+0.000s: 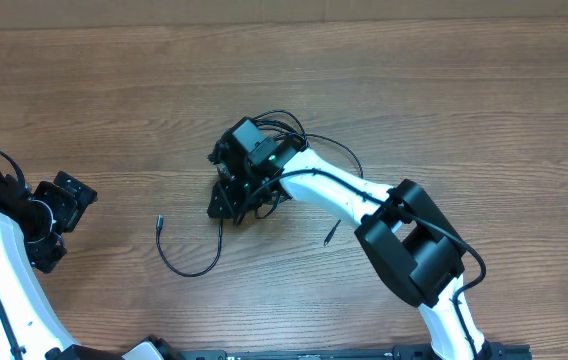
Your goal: Untangle cables
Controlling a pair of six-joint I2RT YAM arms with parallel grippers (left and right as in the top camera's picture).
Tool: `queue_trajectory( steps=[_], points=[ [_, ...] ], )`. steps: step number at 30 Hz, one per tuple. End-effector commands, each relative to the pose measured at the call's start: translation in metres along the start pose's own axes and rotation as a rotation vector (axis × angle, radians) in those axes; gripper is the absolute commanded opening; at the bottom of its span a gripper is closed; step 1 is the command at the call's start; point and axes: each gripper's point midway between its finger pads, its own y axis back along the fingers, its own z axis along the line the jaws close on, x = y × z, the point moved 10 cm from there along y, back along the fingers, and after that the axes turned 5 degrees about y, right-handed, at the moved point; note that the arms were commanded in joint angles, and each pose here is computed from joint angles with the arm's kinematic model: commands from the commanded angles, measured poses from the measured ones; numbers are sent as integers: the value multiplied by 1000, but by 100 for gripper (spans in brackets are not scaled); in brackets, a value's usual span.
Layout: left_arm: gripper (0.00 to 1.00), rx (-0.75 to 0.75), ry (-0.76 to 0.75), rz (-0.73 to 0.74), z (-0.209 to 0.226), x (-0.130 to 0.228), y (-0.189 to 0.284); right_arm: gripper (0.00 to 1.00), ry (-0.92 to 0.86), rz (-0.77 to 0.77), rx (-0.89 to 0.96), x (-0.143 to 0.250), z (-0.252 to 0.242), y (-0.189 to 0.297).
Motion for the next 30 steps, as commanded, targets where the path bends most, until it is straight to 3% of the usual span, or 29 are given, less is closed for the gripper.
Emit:
queue_trajectory(
  steps=[1,19,24,30],
  points=[
    [100,5,4,-20,1,2,4,34,173,-26,29,2,31,8],
    [100,5,4,-21,1,2,4,41,780,92,336,54,106,-48],
    [99,5,4,-21,1,2,4,51,1016,232,478,70,104,-48],
    [99,5,4,-20,1,2,4,50,1040,309,462,79,93,-48]
  ],
)
